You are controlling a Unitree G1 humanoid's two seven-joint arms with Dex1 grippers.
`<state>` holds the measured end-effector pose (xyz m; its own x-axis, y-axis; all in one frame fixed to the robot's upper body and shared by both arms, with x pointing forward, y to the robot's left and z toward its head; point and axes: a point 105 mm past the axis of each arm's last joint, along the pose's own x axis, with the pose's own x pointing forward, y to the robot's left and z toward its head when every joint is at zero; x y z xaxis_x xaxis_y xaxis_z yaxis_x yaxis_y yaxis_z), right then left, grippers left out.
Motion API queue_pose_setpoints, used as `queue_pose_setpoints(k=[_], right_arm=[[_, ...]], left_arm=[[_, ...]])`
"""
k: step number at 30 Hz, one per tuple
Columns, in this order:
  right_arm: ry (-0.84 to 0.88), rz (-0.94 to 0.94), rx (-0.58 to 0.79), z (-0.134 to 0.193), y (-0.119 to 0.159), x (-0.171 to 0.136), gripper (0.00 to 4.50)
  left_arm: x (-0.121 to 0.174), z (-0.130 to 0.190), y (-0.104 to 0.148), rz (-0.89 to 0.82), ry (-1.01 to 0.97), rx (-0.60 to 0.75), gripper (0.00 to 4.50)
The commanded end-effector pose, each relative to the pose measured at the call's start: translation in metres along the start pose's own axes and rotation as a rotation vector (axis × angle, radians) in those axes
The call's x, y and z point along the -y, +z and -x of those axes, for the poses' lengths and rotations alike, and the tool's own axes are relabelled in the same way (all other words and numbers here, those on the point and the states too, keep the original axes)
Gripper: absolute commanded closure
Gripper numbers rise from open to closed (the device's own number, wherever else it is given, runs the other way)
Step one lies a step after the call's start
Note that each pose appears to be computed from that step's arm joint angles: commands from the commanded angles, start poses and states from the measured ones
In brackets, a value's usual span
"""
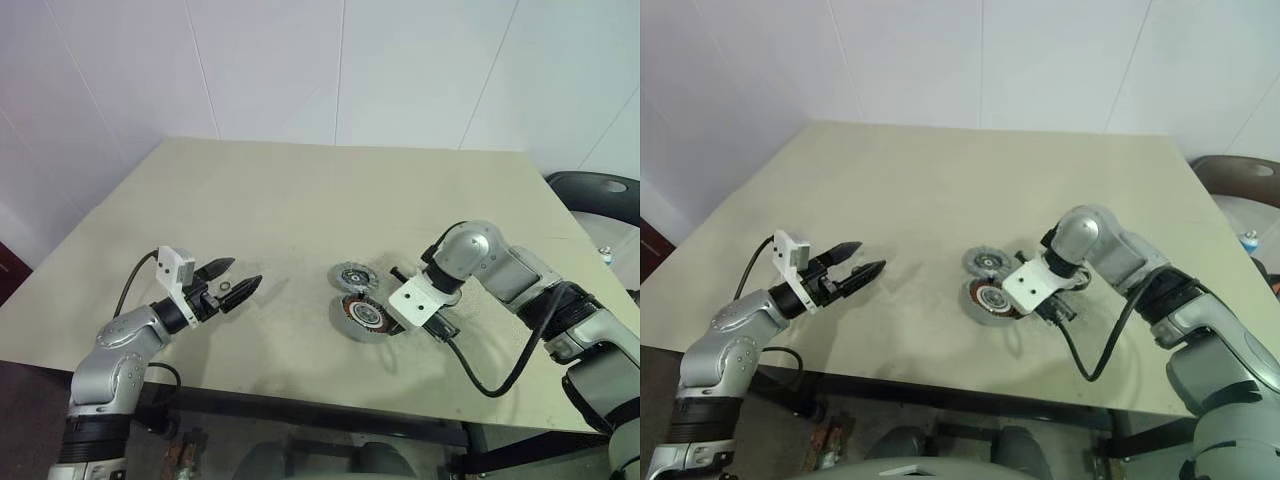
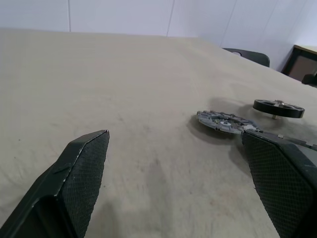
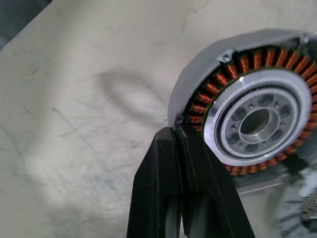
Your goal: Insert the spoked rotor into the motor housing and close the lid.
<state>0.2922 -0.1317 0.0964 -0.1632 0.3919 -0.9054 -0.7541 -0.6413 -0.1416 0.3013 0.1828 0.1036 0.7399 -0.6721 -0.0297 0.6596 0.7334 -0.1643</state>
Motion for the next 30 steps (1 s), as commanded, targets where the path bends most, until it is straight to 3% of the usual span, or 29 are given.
queue_pose_setpoints(k=[1, 9, 14, 25, 30], right_arm=[[-0.024, 0.015, -0.014, 0.005, 0.001, 0.006, 4.46], [-0.007, 0.031, -0.011, 0.002, 0.001, 0.006, 4.46], [-0.046, 0.0, 0.003, 0.002, 0.002, 0.013, 3.26], [-0.119, -0.076, 0.086, 0.027, 0.017, 0.028, 3.26], [-0.142, -0.115, 0.21, 0.045, 0.037, 0.03, 3.26]], left_arm=[[-0.001, 0.002, 0.014, -0.044, 0.004, 0.029, 0.0], [0.0, 0.001, 0.014, -0.044, 0.006, 0.033, 0.0], [0.0, 0.002, 0.014, -0.043, 0.01, 0.035, 0.0], [-0.003, 0.006, 0.017, -0.047, 0.015, 0.04, 0.0], [-0.004, 0.014, 0.017, -0.035, 0.019, 0.038, 0.0]])
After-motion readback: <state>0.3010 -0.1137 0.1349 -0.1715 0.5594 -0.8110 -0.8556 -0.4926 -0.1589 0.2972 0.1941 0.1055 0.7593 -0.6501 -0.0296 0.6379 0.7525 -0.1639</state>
